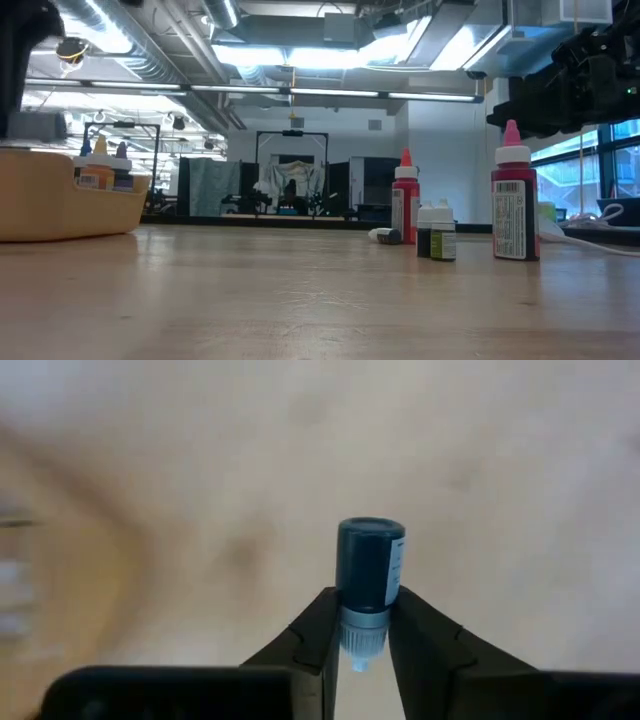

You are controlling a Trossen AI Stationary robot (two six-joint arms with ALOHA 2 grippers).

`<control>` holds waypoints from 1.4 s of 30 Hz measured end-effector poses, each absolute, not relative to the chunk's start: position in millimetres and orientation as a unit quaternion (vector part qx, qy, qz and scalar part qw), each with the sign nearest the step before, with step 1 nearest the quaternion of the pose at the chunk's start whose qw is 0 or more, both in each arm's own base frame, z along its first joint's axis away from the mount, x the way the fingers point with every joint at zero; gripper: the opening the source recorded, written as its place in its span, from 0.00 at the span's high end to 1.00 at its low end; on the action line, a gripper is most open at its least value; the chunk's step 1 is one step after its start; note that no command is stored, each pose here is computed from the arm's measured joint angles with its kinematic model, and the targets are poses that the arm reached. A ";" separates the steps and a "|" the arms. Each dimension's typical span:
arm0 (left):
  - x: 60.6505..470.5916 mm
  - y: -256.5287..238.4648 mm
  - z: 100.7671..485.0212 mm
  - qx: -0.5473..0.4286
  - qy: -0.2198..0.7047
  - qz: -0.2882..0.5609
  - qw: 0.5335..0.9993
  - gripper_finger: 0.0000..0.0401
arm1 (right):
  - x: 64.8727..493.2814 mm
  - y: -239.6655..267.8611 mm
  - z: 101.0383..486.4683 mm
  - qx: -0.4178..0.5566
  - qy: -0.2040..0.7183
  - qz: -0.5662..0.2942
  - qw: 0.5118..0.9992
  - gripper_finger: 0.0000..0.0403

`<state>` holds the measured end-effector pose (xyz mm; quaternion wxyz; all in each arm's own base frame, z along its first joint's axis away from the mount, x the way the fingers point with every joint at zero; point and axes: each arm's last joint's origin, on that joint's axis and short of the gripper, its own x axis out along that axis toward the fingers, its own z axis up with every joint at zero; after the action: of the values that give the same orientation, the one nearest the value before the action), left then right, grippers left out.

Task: Pick & Place food coloring
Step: Put the small black food coloring bottle into the yellow bin

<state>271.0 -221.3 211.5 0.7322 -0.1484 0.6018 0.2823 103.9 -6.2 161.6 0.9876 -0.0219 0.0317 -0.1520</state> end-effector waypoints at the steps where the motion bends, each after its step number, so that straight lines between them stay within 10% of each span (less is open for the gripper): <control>1: 265.9 -215.5 220.3 -0.146 0.596 0.299 0.731 0.83 | 103.9 -6.2 161.6 -0.021 0.032 -0.152 0.988 0.43; 12: 209.9 -136.1 279.0 -0.170 0.546 0.396 0.719 0.83 | 103.6 -7.1 162.0 -0.023 0.030 -0.169 0.985 0.43; 42: 172.6 -76.9 188.2 -0.292 0.571 0.371 0.672 0.82 | 103.6 -7.2 162.0 -0.023 0.030 -0.169 0.985 0.43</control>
<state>172.6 -76.9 188.2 0.6719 -0.2918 0.5711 0.3705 103.6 -7.2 162.0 0.9848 -0.0232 0.0302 -0.1693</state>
